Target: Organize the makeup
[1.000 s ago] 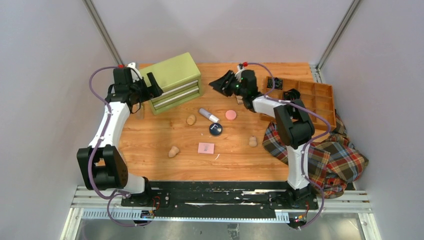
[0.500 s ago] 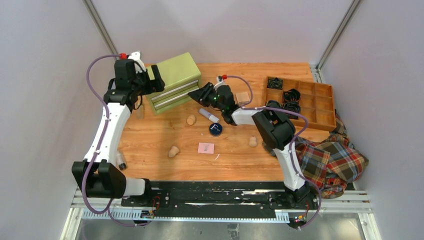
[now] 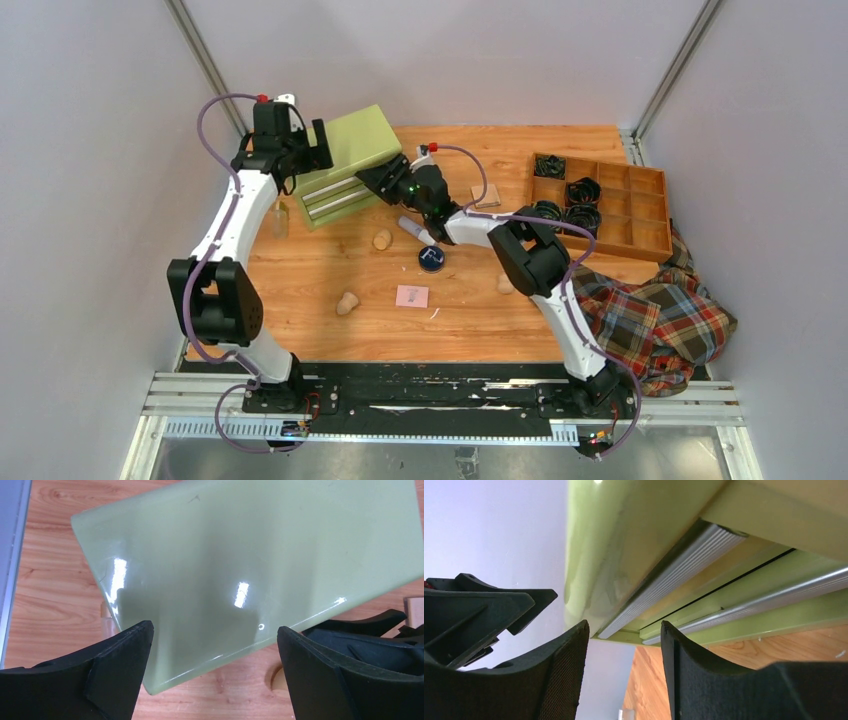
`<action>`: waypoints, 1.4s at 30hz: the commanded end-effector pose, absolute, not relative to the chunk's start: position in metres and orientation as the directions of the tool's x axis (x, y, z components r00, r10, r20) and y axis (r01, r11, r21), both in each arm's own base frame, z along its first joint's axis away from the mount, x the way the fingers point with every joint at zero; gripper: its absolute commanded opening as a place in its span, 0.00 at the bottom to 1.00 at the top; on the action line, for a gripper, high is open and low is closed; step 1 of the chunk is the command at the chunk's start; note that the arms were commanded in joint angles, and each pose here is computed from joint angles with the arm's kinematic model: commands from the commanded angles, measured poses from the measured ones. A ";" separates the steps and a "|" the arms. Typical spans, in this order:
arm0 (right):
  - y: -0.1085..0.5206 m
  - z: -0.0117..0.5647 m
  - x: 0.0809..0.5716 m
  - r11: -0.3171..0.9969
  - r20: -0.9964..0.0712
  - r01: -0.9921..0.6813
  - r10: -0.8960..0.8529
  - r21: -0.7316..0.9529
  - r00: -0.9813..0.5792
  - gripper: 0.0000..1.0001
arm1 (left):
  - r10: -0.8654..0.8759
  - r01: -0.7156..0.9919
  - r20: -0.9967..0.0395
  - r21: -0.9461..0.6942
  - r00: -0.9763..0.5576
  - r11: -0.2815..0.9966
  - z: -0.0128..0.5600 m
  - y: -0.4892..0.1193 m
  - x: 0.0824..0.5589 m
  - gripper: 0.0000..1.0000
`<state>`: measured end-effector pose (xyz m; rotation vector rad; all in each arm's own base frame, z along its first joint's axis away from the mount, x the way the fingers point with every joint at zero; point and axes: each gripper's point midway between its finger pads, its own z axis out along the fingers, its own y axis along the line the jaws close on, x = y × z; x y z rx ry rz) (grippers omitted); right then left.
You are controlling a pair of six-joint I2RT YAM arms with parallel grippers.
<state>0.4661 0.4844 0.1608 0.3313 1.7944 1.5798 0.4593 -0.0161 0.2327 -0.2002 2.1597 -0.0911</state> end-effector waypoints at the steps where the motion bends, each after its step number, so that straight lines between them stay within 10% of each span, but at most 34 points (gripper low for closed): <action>1: 0.493 0.145 0.472 0.214 -0.311 -0.226 0.632 0.950 -0.710 0.55 | -0.174 -0.115 -0.842 -0.133 -0.511 0.984 0.246 -0.013 0.472 0.98; 42: 0.498 0.170 0.500 0.047 -0.183 -0.227 0.755 0.973 -0.629 0.52 | -0.182 -0.030 -0.704 -0.223 -0.686 0.974 0.162 -0.042 0.454 0.98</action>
